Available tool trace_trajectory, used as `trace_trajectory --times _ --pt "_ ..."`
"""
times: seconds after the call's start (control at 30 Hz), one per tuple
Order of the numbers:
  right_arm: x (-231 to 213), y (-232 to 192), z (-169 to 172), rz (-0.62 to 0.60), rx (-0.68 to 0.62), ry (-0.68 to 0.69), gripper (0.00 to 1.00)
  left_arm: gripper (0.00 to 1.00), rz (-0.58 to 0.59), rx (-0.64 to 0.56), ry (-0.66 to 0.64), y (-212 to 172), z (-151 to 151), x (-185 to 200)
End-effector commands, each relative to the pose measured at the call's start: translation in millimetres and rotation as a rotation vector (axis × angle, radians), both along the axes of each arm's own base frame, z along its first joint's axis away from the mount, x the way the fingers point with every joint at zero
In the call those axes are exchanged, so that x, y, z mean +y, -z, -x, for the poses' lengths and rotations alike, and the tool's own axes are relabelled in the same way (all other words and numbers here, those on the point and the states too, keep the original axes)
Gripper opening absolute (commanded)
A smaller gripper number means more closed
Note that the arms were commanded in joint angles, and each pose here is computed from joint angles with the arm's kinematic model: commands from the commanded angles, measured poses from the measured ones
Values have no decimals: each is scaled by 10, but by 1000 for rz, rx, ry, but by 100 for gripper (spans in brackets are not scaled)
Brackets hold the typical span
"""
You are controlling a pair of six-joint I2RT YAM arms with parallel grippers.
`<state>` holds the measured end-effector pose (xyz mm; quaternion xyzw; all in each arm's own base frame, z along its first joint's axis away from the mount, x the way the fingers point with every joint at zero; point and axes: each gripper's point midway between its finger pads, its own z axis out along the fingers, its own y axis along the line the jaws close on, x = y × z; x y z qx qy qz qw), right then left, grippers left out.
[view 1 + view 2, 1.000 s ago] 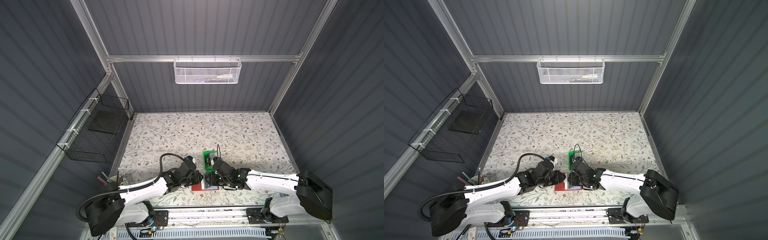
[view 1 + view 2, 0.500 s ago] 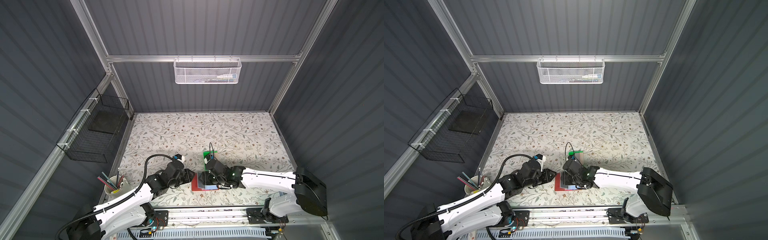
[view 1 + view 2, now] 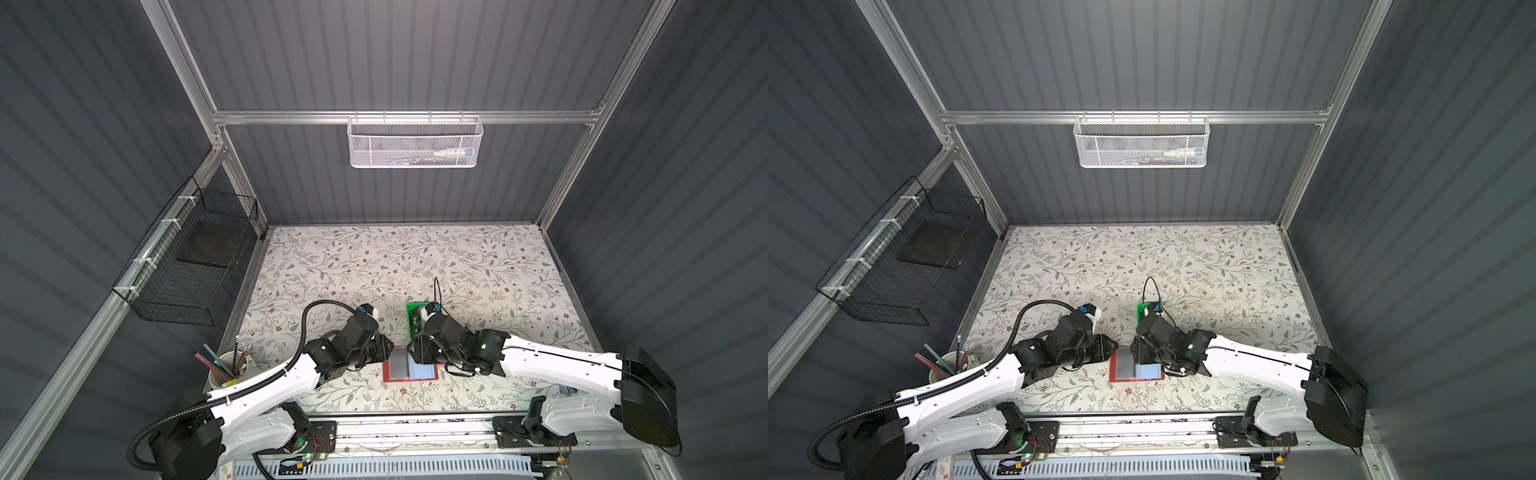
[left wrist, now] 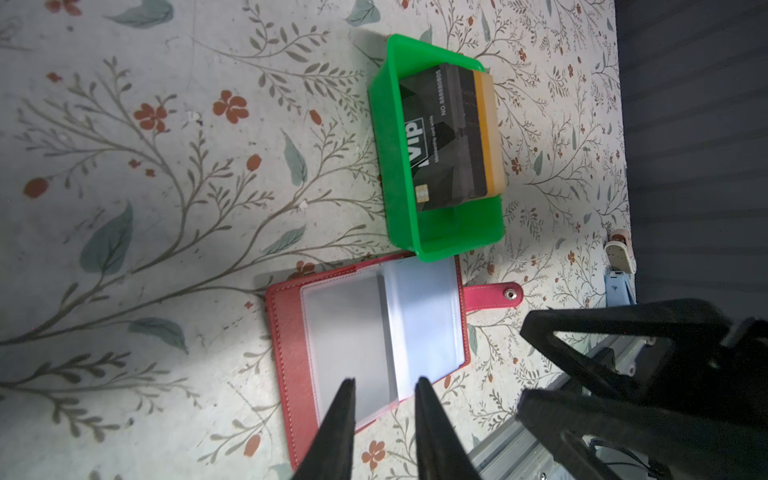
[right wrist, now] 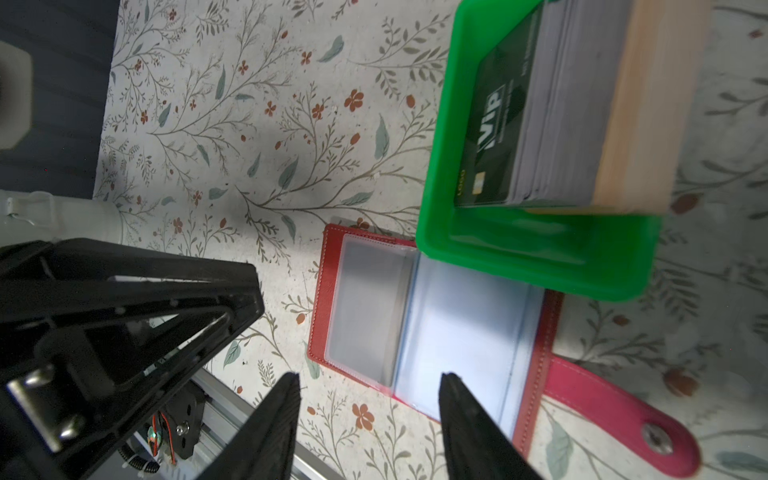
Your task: Put the credit cards into the card holder
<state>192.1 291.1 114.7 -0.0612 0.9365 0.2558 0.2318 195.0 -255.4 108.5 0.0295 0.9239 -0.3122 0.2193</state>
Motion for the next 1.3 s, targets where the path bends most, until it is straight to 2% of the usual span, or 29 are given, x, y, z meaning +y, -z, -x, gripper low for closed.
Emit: trace_trajectory --times 0.0,0.33,0.53,0.8,0.93,1.27 --pt "-241 54 -92 52 -22 33 60 25 33 -51 17 -134 -142 -145" --pt "-671 18 -444 62 -53 115 73 24 -9 -36 48 -119 -509 -495" --pt "-722 112 -580 68 -32 91 80 24 60 -9 69 -37 -720 -665" --pt "-605 295 -730 77 9 69 81 21 23 5 76 42 -892 -778" --pt "-540 357 -799 87 24 58 81 16 -1 20 88 120 -922 -814" --pt "-438 434 -902 82 44 55 82 12 -33 52 69 314 -960 -812"
